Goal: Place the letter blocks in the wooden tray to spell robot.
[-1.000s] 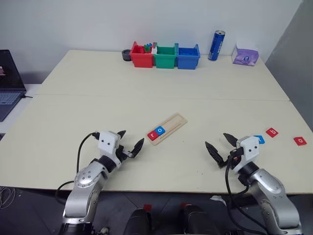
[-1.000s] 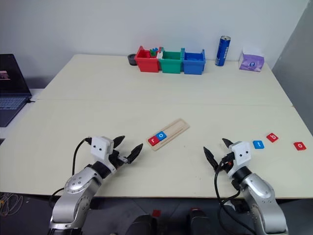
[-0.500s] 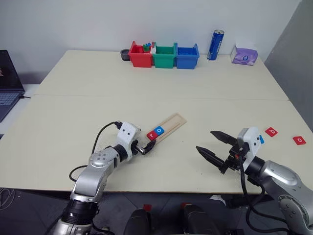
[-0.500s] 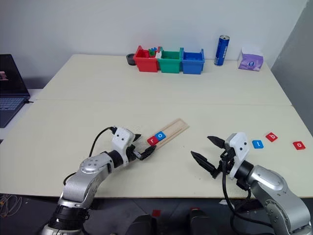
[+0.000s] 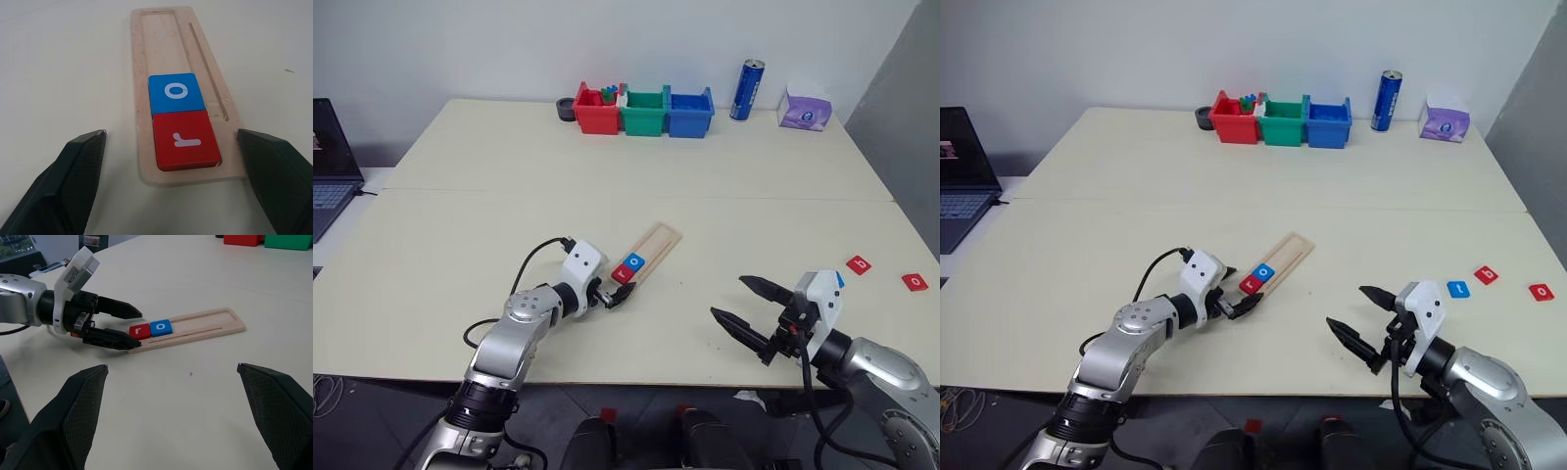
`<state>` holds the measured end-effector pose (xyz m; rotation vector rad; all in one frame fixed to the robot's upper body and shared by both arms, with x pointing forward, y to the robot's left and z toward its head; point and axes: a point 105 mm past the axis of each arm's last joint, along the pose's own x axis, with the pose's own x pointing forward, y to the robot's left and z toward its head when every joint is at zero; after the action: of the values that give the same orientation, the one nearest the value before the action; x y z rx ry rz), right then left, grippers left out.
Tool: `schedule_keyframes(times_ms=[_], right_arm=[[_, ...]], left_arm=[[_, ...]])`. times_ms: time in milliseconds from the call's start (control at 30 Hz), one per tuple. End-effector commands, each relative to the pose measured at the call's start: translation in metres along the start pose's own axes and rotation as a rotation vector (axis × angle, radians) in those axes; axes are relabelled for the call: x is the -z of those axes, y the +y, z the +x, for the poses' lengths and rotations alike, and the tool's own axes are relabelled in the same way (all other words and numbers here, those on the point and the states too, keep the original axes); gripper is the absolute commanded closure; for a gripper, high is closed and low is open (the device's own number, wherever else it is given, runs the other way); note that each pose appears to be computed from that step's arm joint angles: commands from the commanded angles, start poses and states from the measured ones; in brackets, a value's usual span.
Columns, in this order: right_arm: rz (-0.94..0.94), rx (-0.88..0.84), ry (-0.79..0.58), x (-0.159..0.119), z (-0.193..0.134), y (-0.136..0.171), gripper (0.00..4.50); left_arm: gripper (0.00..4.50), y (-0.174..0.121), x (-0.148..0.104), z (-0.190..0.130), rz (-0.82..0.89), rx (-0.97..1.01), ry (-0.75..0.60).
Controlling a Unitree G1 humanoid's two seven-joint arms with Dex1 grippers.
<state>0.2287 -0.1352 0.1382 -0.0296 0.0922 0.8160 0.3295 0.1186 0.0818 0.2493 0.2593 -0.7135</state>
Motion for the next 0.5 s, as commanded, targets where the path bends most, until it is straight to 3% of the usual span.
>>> schedule_keyframes(times_ms=[33,267,500], right_arm=[[-0.038,-0.04,-0.047,-0.015,-0.003,0.009,0.0],[-0.054,-0.083,-0.05,-0.022,-0.002,0.016,0.0],[-0.063,-0.104,-0.045,-0.026,-0.001,0.016,0.0]], left_arm=[[0.02,0.002,-0.013,-0.002,0.012,-0.008,-0.048],[0.02,-0.003,-0.023,-0.008,-0.085,0.001,-0.127],[0.02,-0.008,-0.018,-0.003,-0.098,0.003,-0.07]])
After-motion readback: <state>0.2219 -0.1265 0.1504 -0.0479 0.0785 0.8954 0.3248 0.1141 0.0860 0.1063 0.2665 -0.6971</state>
